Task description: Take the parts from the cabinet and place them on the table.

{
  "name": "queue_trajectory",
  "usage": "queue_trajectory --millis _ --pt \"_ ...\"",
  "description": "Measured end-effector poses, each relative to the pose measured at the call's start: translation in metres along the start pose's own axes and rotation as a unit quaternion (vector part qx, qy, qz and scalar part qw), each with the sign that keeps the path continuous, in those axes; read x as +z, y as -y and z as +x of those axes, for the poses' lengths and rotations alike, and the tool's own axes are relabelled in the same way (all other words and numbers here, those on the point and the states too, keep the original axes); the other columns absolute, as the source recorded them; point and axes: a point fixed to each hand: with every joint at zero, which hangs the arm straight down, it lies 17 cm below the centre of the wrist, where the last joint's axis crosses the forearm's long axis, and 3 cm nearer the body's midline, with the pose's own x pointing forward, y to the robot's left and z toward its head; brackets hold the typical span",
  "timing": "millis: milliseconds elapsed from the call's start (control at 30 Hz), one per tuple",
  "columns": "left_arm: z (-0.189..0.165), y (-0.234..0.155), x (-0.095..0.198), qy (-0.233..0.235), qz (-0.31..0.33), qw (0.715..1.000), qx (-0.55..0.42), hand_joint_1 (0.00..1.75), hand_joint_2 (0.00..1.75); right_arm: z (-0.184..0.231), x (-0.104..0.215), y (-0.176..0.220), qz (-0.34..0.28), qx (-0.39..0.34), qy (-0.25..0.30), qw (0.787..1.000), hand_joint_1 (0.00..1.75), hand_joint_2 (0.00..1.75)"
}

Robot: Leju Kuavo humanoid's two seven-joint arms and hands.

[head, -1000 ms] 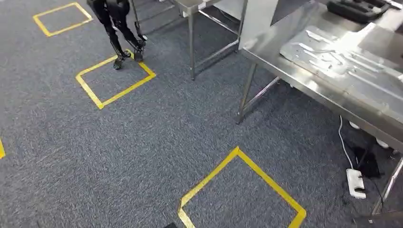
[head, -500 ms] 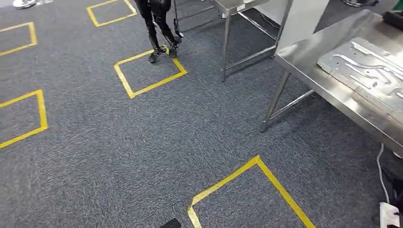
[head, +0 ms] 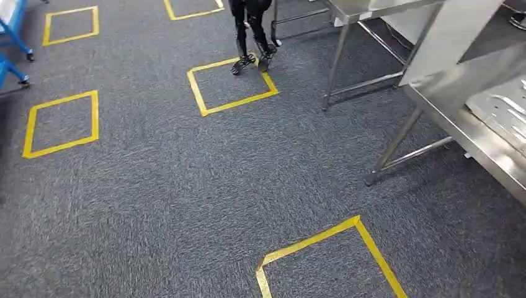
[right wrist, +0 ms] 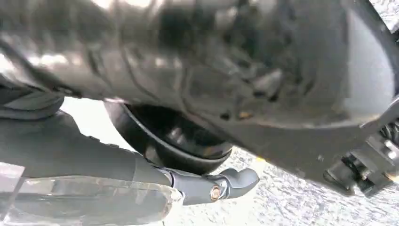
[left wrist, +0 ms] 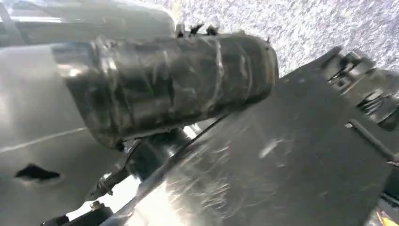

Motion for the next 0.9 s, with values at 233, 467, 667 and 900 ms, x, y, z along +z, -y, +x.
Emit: queue_trajectory --millis 233,467,667,900 --pt "0.002 0.004 0.001 0.002 -0.004 1.000 -0.007 0.00 0.00 -0.001 0.000 0.001 0.000 0.002 0.000 1.000 0.00 0.00" --pt "0.001 0.005 0.001 0.002 -0.004 1.000 -0.011 0.00 0.00 -0.003 0.000 0.000 0.001 0.003 -0.007 1.000 0.00 0.00" --pt "-0.001 0.005 0.001 -0.009 -0.006 0.999 -0.042 0.00 0.00 -0.010 0.000 0.000 0.001 0.006 -0.020 1.000 0.00 0.00" --pt "-0.007 0.002 0.001 -0.020 0.003 0.998 -0.063 0.00 0.00 -0.009 0.000 -0.001 0.003 0.004 -0.017 1.000 0.00 0.00"
